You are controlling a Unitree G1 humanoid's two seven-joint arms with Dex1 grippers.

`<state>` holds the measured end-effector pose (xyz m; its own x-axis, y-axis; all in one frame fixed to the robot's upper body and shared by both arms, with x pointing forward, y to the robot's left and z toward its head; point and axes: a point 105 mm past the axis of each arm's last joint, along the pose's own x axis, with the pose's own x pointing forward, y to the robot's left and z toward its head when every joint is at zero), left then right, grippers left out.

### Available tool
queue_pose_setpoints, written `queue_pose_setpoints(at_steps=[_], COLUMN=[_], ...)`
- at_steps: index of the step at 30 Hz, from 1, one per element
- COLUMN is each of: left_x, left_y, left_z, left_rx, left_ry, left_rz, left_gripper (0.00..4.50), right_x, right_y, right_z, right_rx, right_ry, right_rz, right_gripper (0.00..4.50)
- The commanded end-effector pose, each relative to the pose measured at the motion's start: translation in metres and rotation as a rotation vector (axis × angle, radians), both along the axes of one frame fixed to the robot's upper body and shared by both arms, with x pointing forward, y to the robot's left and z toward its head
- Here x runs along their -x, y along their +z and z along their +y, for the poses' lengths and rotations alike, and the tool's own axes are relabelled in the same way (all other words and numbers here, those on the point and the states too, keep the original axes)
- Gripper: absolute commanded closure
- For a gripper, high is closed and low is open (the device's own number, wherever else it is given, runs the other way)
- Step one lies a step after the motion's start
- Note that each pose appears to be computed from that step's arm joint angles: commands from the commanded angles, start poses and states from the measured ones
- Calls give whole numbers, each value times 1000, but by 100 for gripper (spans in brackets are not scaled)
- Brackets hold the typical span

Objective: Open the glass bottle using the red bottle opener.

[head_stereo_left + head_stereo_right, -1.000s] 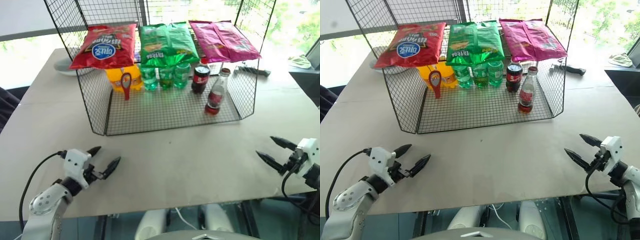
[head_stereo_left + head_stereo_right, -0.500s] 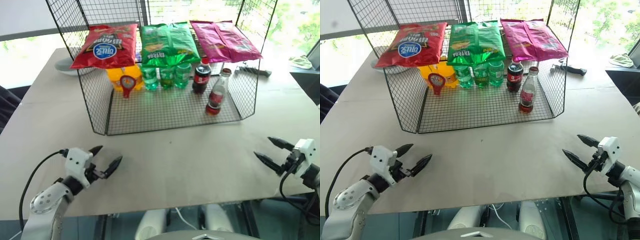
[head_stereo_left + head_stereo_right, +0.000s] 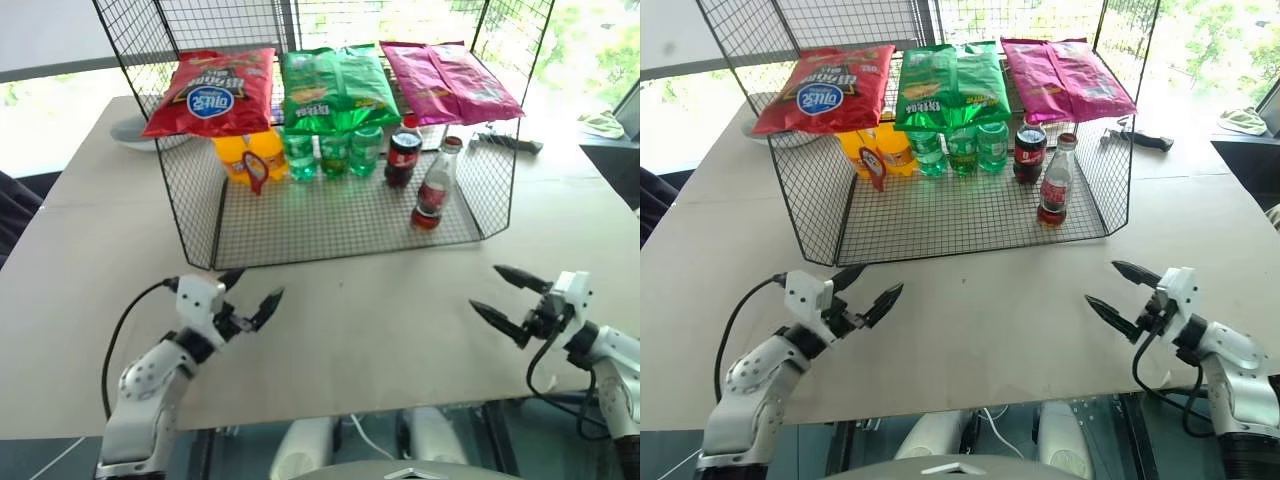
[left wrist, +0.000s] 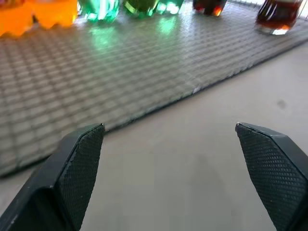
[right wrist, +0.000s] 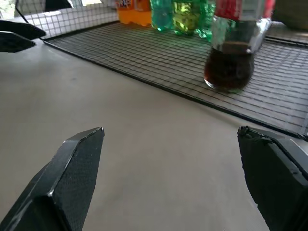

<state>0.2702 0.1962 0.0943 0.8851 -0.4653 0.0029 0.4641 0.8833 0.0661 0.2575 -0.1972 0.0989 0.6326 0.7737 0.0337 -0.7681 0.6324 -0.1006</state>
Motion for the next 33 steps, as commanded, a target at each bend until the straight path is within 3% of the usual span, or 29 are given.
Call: queue_pose_setpoints(at_steps=[1, 11, 16, 30, 33], left_x=[-18, -58, -77, -106, -106], left_y=[31, 79, 88, 114, 113], left_z=[-15, 0, 7, 13, 10], left_rx=[41, 64, 59, 73, 87], left_ry=[32, 229, 254, 241, 220], left_rz=[-133, -342, -370, -449, -446], left_gripper=[0, 0, 0, 0, 82], right_x=[8, 13, 13, 10, 9], right_y=[28, 63, 73, 75, 75], right_z=[38, 93, 107, 118, 119], right_rx=[-78, -191, -223, -241, -243], right_ry=[108, 202, 223, 225, 224], right_rz=[-70, -137, -165, -188, -194], right_gripper=[1, 1, 1, 1, 0])
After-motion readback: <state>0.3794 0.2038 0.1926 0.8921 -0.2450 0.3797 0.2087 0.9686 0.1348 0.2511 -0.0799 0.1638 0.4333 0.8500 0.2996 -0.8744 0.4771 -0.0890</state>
